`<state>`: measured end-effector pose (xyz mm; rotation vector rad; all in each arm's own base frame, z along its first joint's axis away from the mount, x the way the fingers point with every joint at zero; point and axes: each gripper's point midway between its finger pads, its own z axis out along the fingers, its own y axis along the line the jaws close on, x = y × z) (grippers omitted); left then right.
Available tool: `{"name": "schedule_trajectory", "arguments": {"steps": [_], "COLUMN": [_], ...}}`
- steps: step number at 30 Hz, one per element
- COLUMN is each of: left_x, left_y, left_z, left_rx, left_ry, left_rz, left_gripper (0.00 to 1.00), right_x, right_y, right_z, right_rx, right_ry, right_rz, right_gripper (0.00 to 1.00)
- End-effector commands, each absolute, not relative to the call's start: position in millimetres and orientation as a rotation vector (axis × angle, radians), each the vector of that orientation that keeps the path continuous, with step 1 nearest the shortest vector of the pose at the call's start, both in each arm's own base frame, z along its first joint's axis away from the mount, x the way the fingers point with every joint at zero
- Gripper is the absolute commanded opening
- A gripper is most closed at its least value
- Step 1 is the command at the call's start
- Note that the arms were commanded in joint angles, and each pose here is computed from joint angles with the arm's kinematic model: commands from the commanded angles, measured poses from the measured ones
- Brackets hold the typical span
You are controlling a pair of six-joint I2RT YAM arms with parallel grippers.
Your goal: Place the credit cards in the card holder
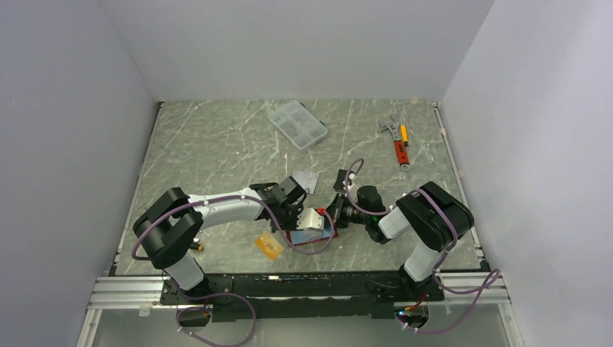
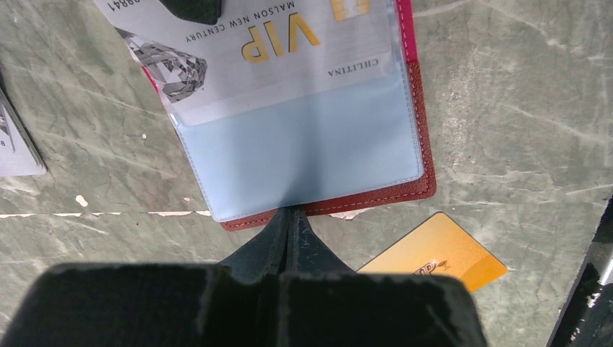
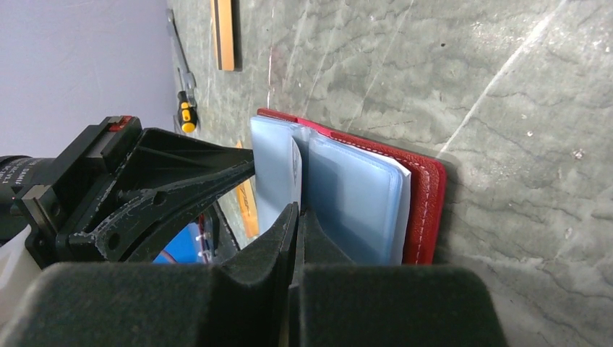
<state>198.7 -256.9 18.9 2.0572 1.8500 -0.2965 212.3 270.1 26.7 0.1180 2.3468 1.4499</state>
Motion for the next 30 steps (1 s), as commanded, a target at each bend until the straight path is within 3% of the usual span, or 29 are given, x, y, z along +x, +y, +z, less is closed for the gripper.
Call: {"name": "schedule_trajectory", "arguments": {"steps": [1, 30], "left_x": [179, 175], "left_y": [-251, -252], "left_z": [4, 4], "left_rx": [2.140, 2.158], "left_ry": [1.880, 1.881], "left_rz": [-0.348, -0.362], "left_gripper": [0.00, 0.00], "right_x": [202, 220], "right_y": [265, 281], "right_z": [22, 16], "right_rx": [0.078, 0.077], "right_ry": [2.364, 2.365], "right_rz": [1.426, 1.310], "right_gripper": [0.00, 0.01]}}
